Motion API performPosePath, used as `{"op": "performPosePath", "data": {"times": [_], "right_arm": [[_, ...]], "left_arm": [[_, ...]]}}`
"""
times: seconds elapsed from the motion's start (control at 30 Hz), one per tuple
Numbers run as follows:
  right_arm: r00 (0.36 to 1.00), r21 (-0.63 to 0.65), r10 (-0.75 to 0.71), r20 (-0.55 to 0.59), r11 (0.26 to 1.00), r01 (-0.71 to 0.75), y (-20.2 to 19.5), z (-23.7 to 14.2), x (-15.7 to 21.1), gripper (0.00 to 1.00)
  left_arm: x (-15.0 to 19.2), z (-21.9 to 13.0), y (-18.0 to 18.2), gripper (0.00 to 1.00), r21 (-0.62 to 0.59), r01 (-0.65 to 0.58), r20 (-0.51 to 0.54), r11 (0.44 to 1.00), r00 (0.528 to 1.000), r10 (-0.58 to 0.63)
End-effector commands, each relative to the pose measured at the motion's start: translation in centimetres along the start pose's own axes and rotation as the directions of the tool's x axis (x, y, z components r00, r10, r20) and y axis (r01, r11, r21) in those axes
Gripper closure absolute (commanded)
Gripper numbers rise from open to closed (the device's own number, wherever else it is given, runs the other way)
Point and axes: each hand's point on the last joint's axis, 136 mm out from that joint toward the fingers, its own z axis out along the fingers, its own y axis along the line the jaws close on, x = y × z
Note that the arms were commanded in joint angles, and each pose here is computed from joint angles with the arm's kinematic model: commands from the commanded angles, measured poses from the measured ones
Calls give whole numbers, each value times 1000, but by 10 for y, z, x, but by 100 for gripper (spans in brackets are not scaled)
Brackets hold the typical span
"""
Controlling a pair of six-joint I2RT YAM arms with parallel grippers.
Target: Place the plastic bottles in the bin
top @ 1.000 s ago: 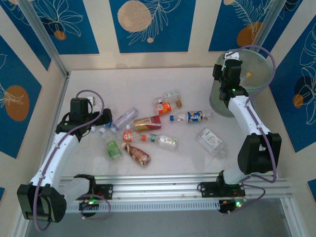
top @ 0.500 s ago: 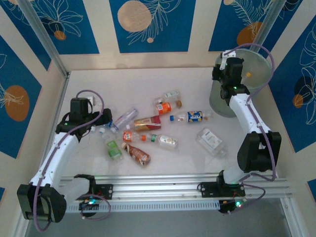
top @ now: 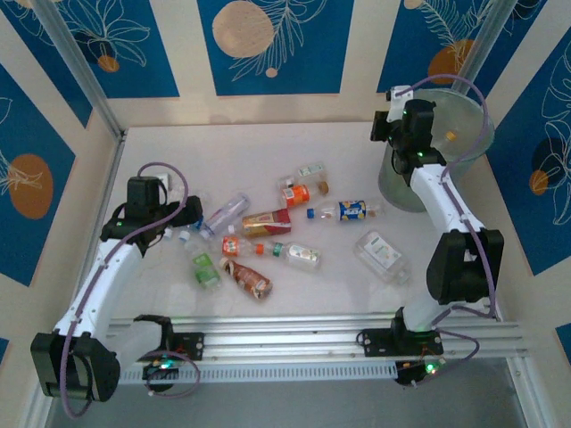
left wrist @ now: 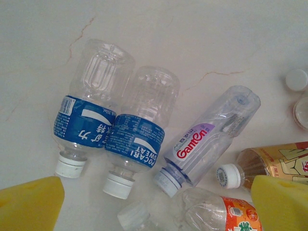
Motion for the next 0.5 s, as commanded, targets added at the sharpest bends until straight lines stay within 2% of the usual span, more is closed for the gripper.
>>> {"op": "performPosePath", "data": {"times": [0.0,0.07,0.2,0.37,0.47], "right_arm": [[1000,37,4,13,999,-4,-5,-1,-10,82],[1000,73,1,-4,997,-1,-11,-2,-6,69],[1000,127,-26,-18,991,28,-20,-6,-4,53],[997,165,-75,-5,983,75,-24,-11,-13,51],[997,117,-81,17,990,78,-15,-11,-16,51]], "left_arm": [[-14,-11,-5,1,7,-16,48,1000,999,16],[-14,-11,-5,1,7,-17,48,1000,999,16],[-14,-10,-5,1,11,-16,47,1000,999,15],[-14,-9,-6,1,16,-14,45,1000,999,14],[-14,-9,-6,0,12,-14,45,1000,999,14]]}}
